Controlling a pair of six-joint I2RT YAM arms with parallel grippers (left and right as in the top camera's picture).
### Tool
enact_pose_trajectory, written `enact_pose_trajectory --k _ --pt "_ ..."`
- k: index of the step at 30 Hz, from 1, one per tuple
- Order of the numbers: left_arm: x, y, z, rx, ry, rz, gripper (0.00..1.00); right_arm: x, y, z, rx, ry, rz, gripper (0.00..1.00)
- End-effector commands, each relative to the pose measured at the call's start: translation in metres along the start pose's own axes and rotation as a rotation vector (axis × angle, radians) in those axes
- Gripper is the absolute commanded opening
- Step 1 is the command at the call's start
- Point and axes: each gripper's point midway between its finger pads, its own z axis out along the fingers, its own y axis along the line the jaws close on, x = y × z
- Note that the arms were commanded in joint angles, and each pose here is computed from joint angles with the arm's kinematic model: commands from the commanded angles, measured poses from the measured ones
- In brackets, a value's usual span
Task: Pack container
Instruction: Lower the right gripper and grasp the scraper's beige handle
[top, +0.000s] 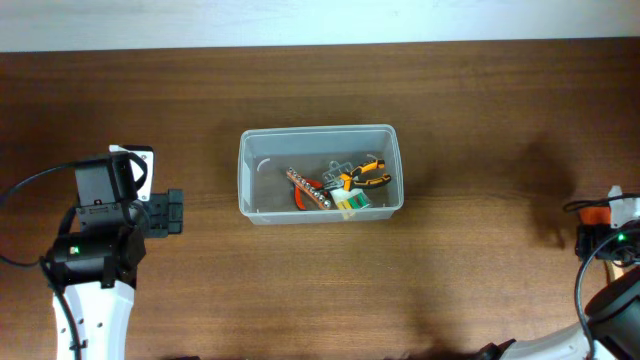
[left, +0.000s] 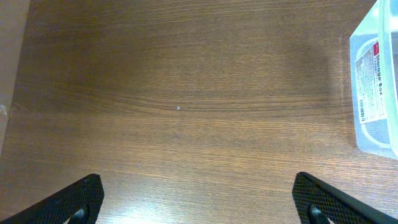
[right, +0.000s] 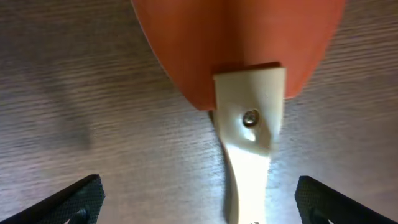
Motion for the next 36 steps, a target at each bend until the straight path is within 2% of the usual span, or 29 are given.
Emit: enact_pose_trajectory --k 1,17,36 --pt "-0.004 0.003 -0.003 -0.005 -0.009 -0.015 0.99 -0.001 0.002 0.011 -0.022 0.004 -0.006 0.99" --pt "-0.004 0.003 -0.003 -0.005 -0.009 -0.015 0.99 -0.018 -0.018 0.012 -0.012 -0.03 0.006 0.99" --pt "-0.006 -0.005 -0.003 0.039 -0.016 -0.019 0.99 -0.011 -0.015 0.027 -0.07 -0.024 0.038 0.99"
